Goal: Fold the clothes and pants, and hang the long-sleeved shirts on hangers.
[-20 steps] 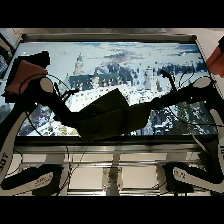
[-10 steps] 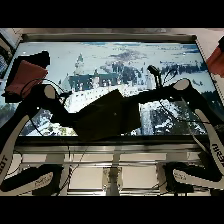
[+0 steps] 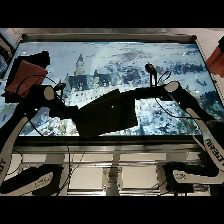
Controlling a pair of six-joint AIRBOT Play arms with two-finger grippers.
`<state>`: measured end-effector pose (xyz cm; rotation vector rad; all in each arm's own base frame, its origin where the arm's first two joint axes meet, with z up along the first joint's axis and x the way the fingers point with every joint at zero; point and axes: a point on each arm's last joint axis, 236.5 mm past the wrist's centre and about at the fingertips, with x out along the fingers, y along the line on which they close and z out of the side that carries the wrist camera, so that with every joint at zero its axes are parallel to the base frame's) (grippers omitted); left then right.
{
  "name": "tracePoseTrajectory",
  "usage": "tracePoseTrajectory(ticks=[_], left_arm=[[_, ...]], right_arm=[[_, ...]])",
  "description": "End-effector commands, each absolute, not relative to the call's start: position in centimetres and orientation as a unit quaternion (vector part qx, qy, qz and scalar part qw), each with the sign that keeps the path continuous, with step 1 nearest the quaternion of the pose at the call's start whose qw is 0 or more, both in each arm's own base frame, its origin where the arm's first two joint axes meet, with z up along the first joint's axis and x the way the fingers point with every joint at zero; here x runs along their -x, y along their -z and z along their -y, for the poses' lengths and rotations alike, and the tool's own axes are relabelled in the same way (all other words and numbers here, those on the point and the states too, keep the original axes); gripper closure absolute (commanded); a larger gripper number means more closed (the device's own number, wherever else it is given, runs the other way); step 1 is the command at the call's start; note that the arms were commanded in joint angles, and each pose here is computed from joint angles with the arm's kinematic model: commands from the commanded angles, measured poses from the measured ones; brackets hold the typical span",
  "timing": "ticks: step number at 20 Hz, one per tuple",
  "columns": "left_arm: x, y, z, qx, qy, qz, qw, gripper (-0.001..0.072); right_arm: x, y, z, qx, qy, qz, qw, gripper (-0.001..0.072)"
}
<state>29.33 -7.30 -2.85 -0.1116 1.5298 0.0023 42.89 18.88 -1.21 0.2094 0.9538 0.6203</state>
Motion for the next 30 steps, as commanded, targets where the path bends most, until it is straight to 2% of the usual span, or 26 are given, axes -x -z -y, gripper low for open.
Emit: tracePoseTrajectory(ticks=[1, 12, 13, 15, 16, 17, 18, 19, 20, 24, 28, 29, 30], left_arm=[[-30.2, 3.6, 3.7, -0.008, -0.049, -0.673, 0.738, 0.0674], [-33.3, 6.5, 4.6, 0.000, -0.021, -0.605, 0.796, 0.0672], [-33.5, 6.4, 4.6, 0.000, -0.020, -0.601, 0.799, 0.0672], [-33.9, 6.3, 4.7, 0.001, -0.019, -0.595, 0.803, 0.0661], [-33.9, 6.3, 4.7, 0.001, -0.018, -0.593, 0.805, 0.0661], [-34.0, 6.2, 4.7, 0.001, -0.018, -0.593, 0.805, 0.0618], [-34.0, 6.1, 4.7, 0.001, -0.018, -0.592, 0.806, 0.0449], [-34.0, 5.9, 4.8, 0.002, -0.017, -0.588, 0.808, 0.0303], [-34.2, 5.4, 4.8, 0.000, -0.014, -0.583, 0.813, 0.0288], [-34.7, 2.6, 4.3, -0.022, -0.005, -0.547, 0.837, 0.0274], [-34.8, -1.8, 2.9, -0.046, -0.014, -0.494, 0.868, 0.0271], [-34.6, -2.9, 2.3, -0.055, -0.020, -0.482, 0.874, 0.0218], [-34.3, -4.0, 1.7, -0.064, -0.026, -0.472, 0.879, 0.0115]], right_arm=[[-43.2, 3.7, -19.8, -0.098, -0.285, -0.463, 0.834, 0.0688], [-44.3, 4.2, -20.2, -0.095, -0.270, -0.449, 0.846, 0.0679], [-44.1, 4.3, -20.3, -0.095, -0.272, -0.452, 0.844, 0.0664], [-43.4, 4.5, -20.6, -0.093, -0.282, -0.463, 0.836, 0.0528], [-43.1, 4.5, -20.7, -0.090, -0.287, -0.467, 0.831, 0.0500], [-42.8, 4.4, -20.9, -0.087, -0.294, -0.471, 0.827, 0.0480], [-42.7, 4.0, -21.0, -0.079, -0.304, -0.474, 0.823, 0.0318], [-42.5, 3.4, -21.2, -0.066, -0.316, -0.477, 0.818, 0.0198], [-42.3, 2.5, -21.3, -0.050, -0.331, -0.480, 0.811, 0.0152], [-41.7, -1.4, -22.1, -0.040, -0.374, -0.491, 0.786, 0.0151], [-39.8, -1.0, -22.2, -0.048, -0.381, -0.530, 0.756, 0.0152], [-39.1, -0.2, -22.1, -0.051, -0.382, -0.548, 0.742, 0.0151], [-38.4, 0.6, -22.2, -0.054, -0.387, -0.566, 0.726, 0.0151]])
